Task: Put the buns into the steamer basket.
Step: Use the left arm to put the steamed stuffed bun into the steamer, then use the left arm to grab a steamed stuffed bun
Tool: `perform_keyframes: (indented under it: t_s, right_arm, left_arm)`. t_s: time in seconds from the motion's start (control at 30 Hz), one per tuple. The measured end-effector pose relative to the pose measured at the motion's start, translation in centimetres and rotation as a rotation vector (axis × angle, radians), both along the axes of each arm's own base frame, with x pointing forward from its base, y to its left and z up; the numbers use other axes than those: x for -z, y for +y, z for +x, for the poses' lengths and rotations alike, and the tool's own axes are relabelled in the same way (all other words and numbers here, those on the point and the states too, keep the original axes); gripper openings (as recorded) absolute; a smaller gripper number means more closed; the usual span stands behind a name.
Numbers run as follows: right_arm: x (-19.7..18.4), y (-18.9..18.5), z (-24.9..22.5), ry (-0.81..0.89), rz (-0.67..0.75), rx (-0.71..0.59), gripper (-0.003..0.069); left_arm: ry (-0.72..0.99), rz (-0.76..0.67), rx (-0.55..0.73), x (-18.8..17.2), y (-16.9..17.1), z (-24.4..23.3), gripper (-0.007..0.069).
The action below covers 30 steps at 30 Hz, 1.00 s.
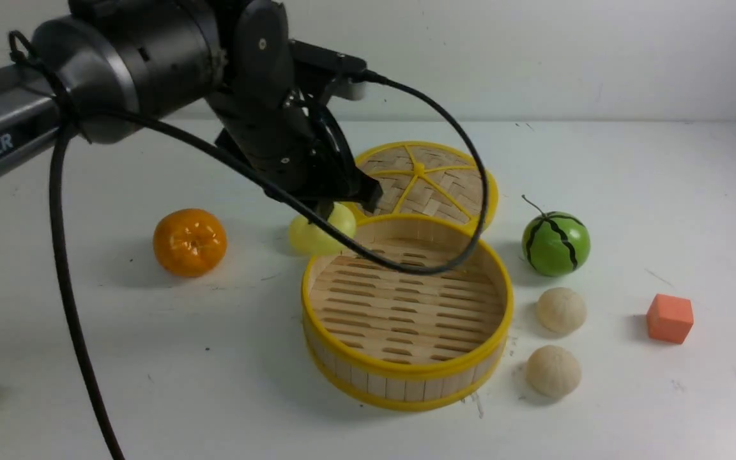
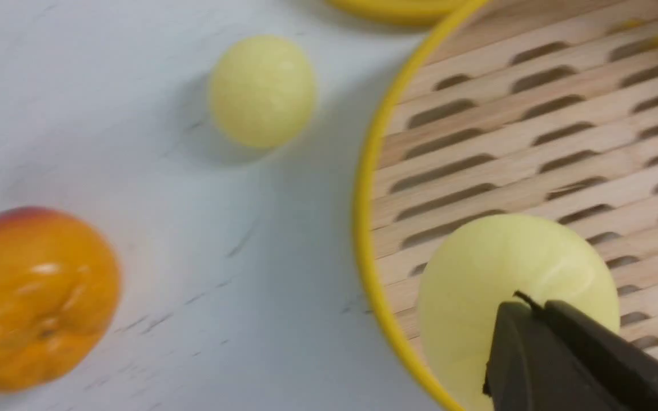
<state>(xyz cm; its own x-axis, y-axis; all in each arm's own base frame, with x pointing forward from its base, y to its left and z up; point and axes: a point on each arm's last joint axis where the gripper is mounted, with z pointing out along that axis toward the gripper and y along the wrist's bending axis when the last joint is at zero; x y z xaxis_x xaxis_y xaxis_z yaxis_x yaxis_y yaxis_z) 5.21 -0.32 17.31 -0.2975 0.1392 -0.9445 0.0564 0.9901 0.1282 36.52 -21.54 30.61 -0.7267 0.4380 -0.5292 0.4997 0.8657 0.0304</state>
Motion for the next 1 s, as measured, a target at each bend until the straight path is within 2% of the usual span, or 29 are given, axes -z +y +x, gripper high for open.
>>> perform_keyframes:
  t_s: [0.27,0.5,0.6,0.83,0.9,1.0]
  right_arm:
    - [0.0,0.0,0.0,0.000,0.000,0.000,0.0241]
    - [0.0,0.0,0.0,0.000,0.000,0.000,0.0241]
    - [0.0,0.0,0.0,0.000,0.000,0.000,0.0241]
    - [0.0,0.0,0.0,0.000,0.000,0.000,0.0241]
    - [0.0,0.0,0.0,0.000,0.000,0.000,0.0241]
    - [0.0,0.0,0.0,0.000,0.000,0.000,0.0241]
  left_arm:
    - [0.054,0.041,0.037,6.1,-3.1,2.4,-0.0013]
    - [0.048,0.079,0.034,8.1,-3.6,4.1,-0.0010]
    - [0.047,0.079,0.033,7.8,-3.7,4.3,0.0046]
    - [0.071,0.095,0.018,5.2,-3.6,4.3,0.0309]
    - [0.075,0.112,0.008,4.3,-3.2,4.3,0.0335]
    - [0.064,0.094,-0.034,2.8,-1.6,5.3,0.0291]
